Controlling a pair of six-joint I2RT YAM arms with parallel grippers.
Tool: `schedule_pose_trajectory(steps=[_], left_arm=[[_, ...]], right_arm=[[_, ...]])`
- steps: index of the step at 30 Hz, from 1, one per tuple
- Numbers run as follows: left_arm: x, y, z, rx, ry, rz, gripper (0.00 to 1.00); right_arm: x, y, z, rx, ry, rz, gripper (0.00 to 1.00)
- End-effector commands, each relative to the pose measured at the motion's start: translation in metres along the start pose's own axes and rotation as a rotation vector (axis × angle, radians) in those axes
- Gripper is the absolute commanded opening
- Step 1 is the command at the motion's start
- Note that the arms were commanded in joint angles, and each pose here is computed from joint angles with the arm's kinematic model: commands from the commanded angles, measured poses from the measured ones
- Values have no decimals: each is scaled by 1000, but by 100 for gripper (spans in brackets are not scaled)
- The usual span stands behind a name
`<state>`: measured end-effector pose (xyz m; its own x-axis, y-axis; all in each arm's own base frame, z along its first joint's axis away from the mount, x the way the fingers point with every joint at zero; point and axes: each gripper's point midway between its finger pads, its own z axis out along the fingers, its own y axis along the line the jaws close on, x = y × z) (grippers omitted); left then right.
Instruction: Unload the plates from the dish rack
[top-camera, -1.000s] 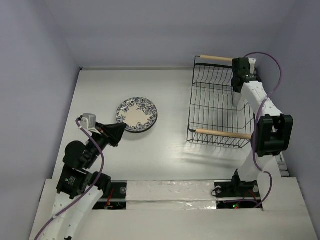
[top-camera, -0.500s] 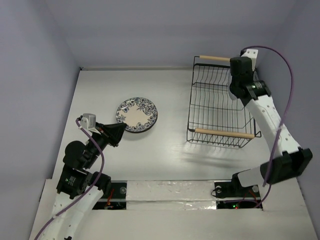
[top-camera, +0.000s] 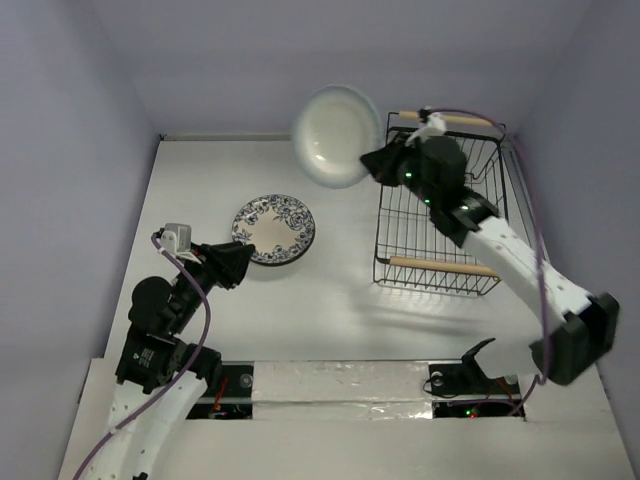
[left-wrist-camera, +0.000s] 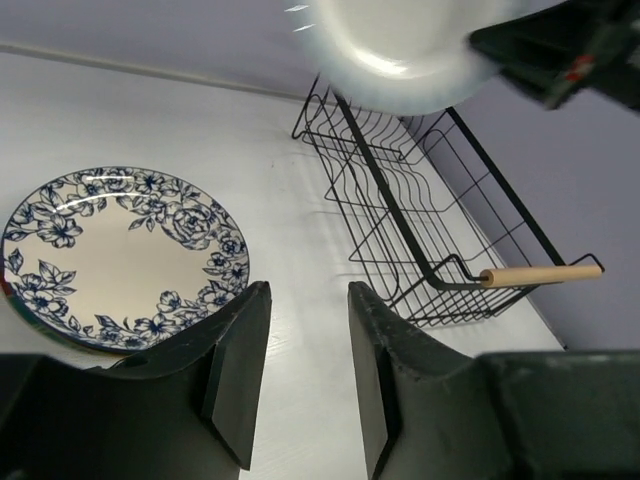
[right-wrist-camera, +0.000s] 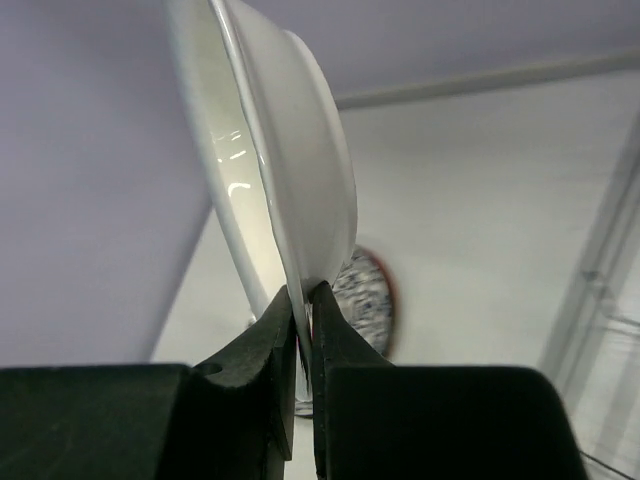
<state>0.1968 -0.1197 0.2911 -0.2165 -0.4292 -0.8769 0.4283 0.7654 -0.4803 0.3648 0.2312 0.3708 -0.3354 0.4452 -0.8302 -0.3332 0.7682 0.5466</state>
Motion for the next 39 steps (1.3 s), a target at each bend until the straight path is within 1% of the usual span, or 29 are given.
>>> schedule_pose_trajectory(steps=[1,2,3,4,5,7,8,10,11,13,15,18,24,28,35,37,38,39], left_arm=[[-14,-7,1,22,-38,14,36],[-14,-5,2,16,-38,15,41],[-14,-5,2,18,-37,17,44],[-13,-5,2,17,-34,18,45],[-15,-3,3,7,-39,18,47],[-14,-2,3,6,-33,18,49],[-14,-2,3,4,-34,18,50],[-15,1,4,-6,-38,18,51],[-15,0,3,-4,-37,17,51],[-15,0,3,-4,-40,19,51],[-15,0,3,-2,-39,18,51],[-15,0,4,-2,-39,16,50],[-15,-1,3,1,-41,15,51],[-14,-1,3,3,-40,15,50],[-15,-2,3,7,-43,16,51],[-14,-2,2,9,-42,16,51],[-15,-2,2,9,-43,16,51],[-15,-2,2,10,-45,17,51]], right_arm=[[8,88,33,-398,-16,216,0],[26,102,36,-452,38,233,0],[31,112,42,-483,50,251,0],[49,114,57,-485,82,282,0],[64,126,60,-507,119,287,0],[78,137,69,-522,149,314,0],[95,134,78,-503,174,325,0],[111,134,82,-506,197,381,0],[126,129,88,-500,225,401,0],[139,132,89,-523,254,456,0],[164,119,94,-504,296,494,0],[185,109,98,-482,332,537,0],[209,85,102,-395,350,548,0],[219,73,104,-338,358,529,3],[240,53,106,-261,393,512,11],[246,48,106,-245,402,507,16],[250,45,106,-235,409,502,21],[248,46,107,-236,402,502,22]])
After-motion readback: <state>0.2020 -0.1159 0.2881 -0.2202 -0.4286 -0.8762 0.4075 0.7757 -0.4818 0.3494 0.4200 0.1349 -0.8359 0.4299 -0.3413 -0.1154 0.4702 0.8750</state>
